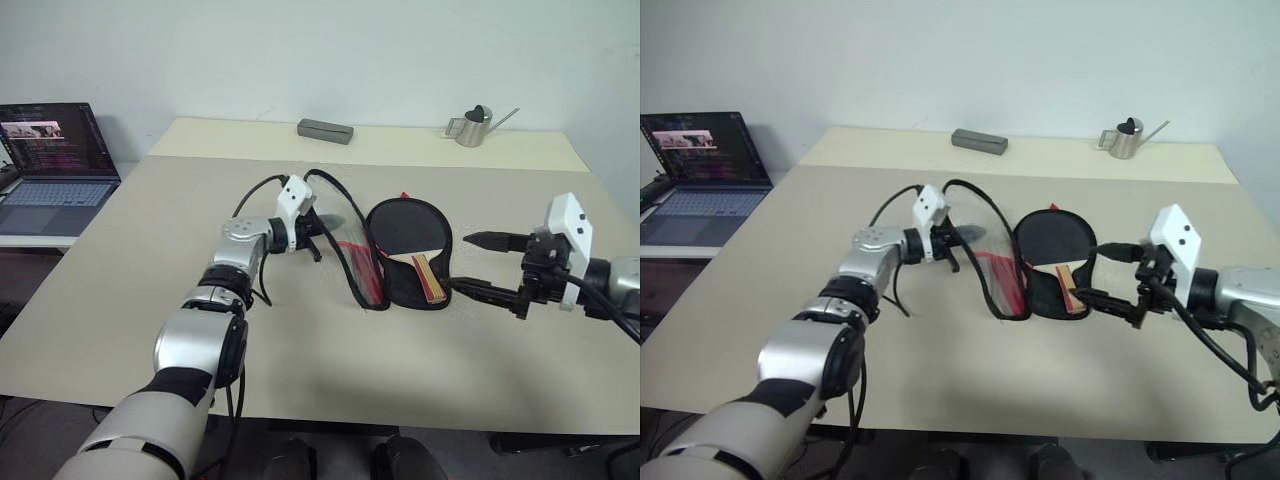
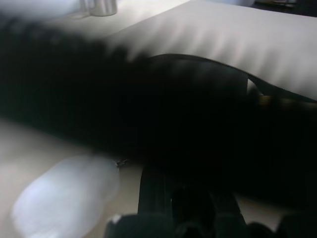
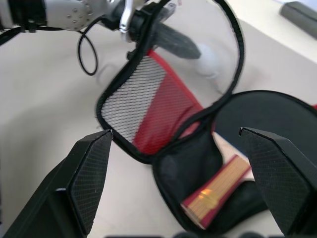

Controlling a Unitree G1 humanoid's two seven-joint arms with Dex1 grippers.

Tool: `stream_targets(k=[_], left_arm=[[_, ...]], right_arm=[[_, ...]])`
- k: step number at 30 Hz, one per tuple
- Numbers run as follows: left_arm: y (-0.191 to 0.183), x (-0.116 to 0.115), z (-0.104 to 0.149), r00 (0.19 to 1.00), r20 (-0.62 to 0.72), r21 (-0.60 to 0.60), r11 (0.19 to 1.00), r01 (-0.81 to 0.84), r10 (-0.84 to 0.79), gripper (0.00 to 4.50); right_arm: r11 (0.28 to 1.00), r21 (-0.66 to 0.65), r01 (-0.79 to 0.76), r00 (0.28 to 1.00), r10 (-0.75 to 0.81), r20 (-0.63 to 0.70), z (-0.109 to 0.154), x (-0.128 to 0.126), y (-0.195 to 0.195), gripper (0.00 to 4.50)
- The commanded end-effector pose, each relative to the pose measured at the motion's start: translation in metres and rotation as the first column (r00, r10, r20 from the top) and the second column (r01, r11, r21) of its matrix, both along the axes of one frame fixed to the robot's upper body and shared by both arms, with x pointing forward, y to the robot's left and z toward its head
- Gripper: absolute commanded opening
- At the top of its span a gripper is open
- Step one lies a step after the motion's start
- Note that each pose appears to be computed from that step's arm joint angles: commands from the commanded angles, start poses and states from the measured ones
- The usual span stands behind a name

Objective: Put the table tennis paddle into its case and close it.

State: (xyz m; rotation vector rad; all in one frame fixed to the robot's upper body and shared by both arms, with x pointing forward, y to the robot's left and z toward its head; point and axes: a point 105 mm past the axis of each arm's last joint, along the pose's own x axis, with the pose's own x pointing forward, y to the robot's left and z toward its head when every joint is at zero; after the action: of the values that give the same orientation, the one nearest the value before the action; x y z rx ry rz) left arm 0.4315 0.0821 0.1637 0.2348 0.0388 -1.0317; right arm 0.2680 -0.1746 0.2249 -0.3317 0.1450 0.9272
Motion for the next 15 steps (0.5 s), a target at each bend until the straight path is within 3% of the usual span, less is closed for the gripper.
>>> stream_targets(k=[1,15], left_arm=[[-0.009,0.001,0.016,0.998,0.053,0.007,0.999,0.033,-0.033,0.01],[-0.030,-0.002,0.014,0.996,0.047,0.015,0.997,0.071,-0.071,0.01]], right_arm=[[1.000,-0.006,0.021,0.999,-0.020,0.050,0.013,-0.004,-0.007,4.50],[0.999,0.003,0.054,0.996,-0.055,0.070,0.027,-0.015,-0.012,4.50]])
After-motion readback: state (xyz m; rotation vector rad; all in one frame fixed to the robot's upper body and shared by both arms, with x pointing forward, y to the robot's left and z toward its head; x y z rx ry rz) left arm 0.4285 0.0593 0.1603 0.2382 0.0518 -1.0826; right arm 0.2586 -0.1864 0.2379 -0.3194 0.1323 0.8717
